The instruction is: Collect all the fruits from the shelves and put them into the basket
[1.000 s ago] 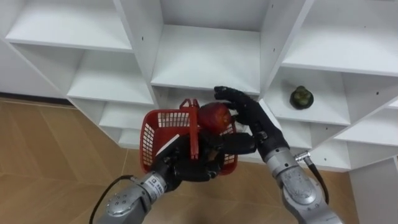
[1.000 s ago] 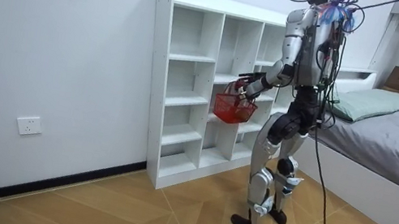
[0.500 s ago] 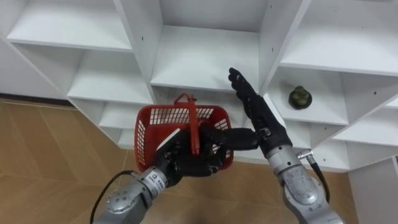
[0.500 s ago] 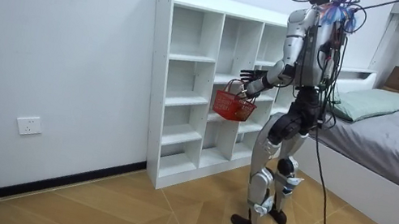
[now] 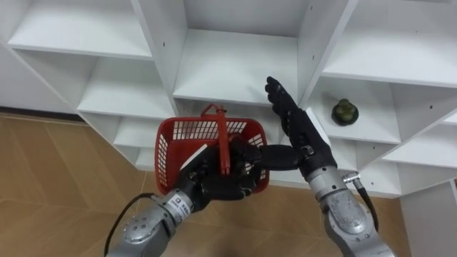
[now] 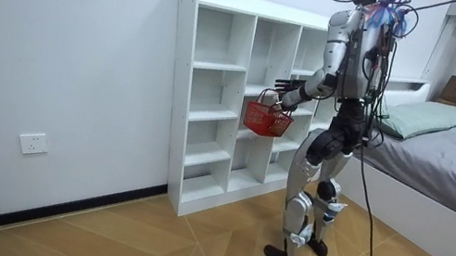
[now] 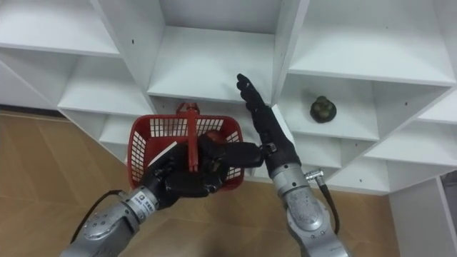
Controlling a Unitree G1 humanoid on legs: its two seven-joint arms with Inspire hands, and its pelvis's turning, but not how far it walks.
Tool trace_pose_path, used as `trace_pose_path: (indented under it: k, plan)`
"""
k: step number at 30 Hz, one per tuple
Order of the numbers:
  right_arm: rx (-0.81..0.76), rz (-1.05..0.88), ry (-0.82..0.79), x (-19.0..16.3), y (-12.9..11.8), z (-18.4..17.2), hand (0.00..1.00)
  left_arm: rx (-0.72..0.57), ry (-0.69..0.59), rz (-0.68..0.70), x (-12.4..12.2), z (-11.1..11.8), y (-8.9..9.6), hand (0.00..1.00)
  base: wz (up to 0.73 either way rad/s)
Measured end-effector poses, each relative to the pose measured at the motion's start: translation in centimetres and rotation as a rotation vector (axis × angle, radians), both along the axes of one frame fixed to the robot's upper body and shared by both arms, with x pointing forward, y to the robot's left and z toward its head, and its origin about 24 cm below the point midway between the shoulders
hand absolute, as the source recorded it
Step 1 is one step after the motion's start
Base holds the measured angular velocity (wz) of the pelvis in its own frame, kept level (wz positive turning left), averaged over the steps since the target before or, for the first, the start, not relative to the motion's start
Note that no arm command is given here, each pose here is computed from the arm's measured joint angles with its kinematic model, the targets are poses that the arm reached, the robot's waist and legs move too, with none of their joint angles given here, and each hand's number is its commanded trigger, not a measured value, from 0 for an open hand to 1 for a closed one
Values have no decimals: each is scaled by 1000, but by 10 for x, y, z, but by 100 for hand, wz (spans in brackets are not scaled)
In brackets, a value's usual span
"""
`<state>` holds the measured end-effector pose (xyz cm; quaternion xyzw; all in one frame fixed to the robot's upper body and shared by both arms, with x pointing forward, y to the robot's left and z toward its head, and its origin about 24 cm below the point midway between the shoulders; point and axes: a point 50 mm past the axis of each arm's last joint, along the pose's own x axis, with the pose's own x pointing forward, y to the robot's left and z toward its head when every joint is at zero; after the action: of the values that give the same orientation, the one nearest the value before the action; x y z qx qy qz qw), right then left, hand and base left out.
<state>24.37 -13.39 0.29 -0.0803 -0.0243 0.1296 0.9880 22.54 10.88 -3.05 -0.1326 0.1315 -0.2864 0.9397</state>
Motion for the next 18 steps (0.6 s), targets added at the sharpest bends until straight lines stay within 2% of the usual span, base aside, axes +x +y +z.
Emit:
trace_pose_path:
  k: [13, 18]
  plan:
    - [-31, -30, 6, -6, 1, -6, 0, 26, 22, 5, -6, -6, 7, 100, -1]
    - [-68, -66, 29, -14, -8, -14, 0, 35, 42, 18, -12, -10, 13, 100, -12]
